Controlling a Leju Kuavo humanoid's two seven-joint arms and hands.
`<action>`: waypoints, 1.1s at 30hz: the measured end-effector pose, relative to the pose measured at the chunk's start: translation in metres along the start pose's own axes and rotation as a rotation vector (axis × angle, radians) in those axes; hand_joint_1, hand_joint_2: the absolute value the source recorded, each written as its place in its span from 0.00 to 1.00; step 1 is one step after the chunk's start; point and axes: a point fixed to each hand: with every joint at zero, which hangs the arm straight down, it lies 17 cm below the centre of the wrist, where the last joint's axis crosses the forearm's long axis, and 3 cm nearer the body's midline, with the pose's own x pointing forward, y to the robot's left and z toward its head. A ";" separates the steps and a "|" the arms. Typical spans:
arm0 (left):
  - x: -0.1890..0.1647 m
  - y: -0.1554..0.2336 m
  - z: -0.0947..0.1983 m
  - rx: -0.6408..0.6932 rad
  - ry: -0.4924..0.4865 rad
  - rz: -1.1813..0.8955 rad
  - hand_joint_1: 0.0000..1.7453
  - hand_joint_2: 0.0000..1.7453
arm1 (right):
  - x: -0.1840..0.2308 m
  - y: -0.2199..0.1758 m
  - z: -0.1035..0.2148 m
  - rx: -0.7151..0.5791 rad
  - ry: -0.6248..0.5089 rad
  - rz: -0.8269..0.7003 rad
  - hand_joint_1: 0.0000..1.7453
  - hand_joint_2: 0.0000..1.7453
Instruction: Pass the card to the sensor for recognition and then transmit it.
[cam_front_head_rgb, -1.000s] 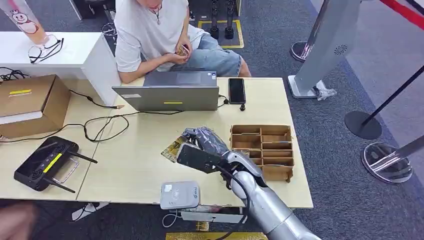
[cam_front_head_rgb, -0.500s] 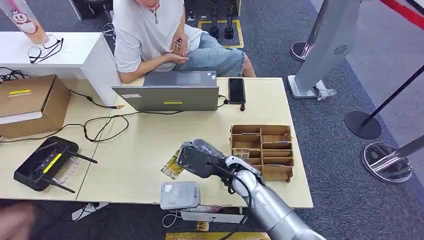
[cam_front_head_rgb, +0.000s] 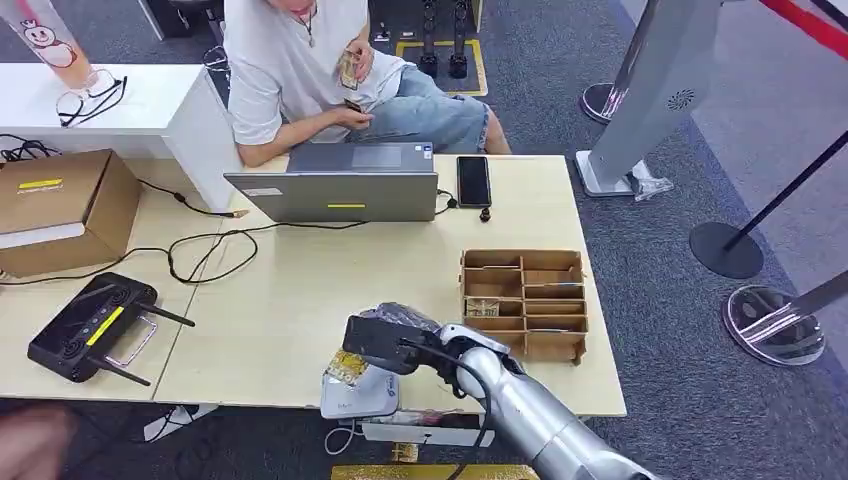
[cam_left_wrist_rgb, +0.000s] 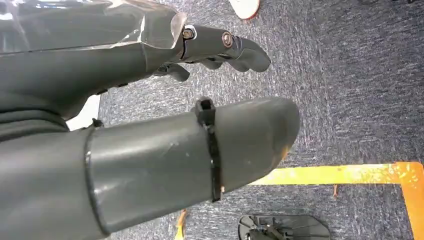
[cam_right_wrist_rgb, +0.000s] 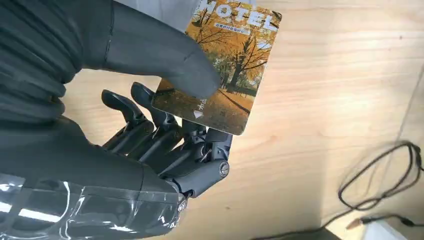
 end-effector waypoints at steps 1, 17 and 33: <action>0.000 0.000 0.000 0.000 0.000 -0.001 0.00 0.00 | -0.002 0.002 0.000 0.009 0.004 -0.002 1.00 1.00; 0.005 0.000 -0.001 0.000 -0.010 -0.008 0.00 0.00 | -0.027 0.019 0.000 0.056 0.069 0.003 1.00 1.00; 0.007 0.001 -0.001 -0.001 -0.016 -0.012 0.00 0.00 | -0.044 0.026 0.000 0.065 0.128 0.012 1.00 1.00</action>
